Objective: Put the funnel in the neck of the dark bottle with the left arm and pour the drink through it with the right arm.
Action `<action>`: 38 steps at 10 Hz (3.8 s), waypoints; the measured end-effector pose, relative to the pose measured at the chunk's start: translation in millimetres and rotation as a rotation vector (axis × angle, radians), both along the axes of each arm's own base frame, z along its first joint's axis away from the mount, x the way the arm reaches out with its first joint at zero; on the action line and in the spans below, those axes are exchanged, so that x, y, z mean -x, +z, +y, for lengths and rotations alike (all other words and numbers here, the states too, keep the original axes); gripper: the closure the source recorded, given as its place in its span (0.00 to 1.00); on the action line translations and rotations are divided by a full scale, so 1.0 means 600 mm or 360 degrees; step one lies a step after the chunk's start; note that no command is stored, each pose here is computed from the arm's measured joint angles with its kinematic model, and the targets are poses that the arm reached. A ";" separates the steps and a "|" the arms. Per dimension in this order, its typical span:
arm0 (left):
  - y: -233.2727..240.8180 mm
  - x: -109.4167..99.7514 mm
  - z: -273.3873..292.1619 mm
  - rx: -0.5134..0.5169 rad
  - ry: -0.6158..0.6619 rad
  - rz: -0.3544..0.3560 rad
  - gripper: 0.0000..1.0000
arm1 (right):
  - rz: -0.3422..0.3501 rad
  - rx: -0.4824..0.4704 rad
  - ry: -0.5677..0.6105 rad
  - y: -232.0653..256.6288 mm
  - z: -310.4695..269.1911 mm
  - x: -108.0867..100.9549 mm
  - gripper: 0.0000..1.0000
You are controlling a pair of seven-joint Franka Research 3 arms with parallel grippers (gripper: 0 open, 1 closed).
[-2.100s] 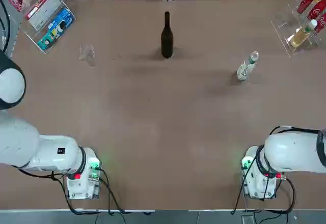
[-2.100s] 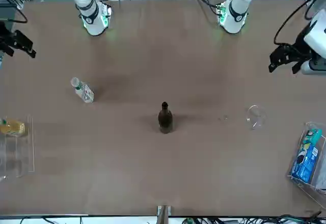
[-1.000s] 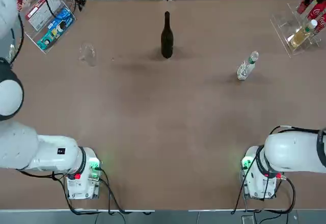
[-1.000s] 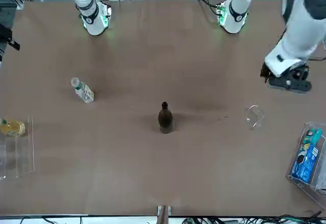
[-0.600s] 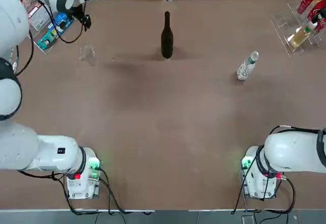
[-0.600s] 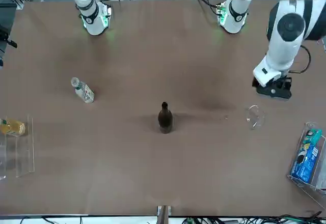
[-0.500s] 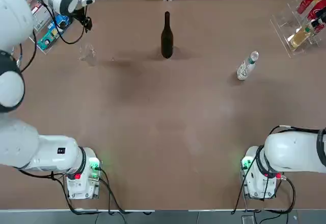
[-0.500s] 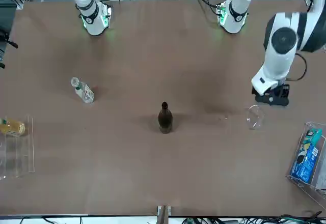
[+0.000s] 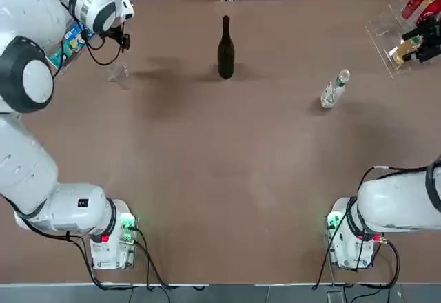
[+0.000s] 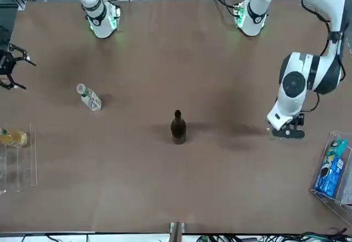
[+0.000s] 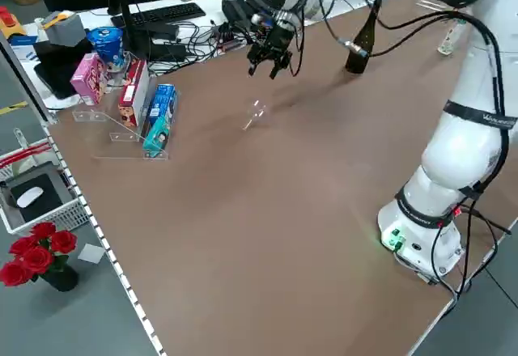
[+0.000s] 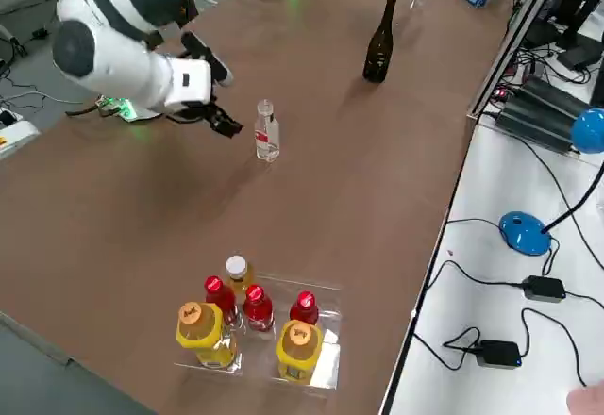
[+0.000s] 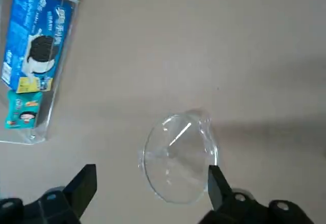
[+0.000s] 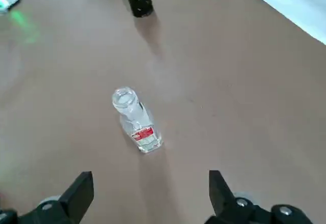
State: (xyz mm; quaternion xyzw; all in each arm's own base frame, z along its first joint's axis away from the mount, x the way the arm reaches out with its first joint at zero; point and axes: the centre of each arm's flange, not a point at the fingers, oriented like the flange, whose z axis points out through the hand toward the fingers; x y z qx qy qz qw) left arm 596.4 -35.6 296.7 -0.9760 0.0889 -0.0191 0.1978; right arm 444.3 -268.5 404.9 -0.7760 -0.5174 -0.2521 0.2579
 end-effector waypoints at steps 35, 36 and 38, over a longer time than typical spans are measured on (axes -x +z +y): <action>0.434 0.091 -0.599 0.1450 0.0486 -0.0331 0.92 | -0.0281 -0.1072 0.0391 -0.517 0.199 -0.014 0.19; 0.420 0.090 -0.600 0.1420 0.0477 -0.0322 0.92 | -0.0285 -0.1072 0.0389 -0.516 0.199 -0.016 0.27; 0.382 0.095 -0.600 0.1356 0.0467 -0.0283 0.92 | -0.0292 -0.1073 0.0385 -0.516 0.200 -0.018 0.35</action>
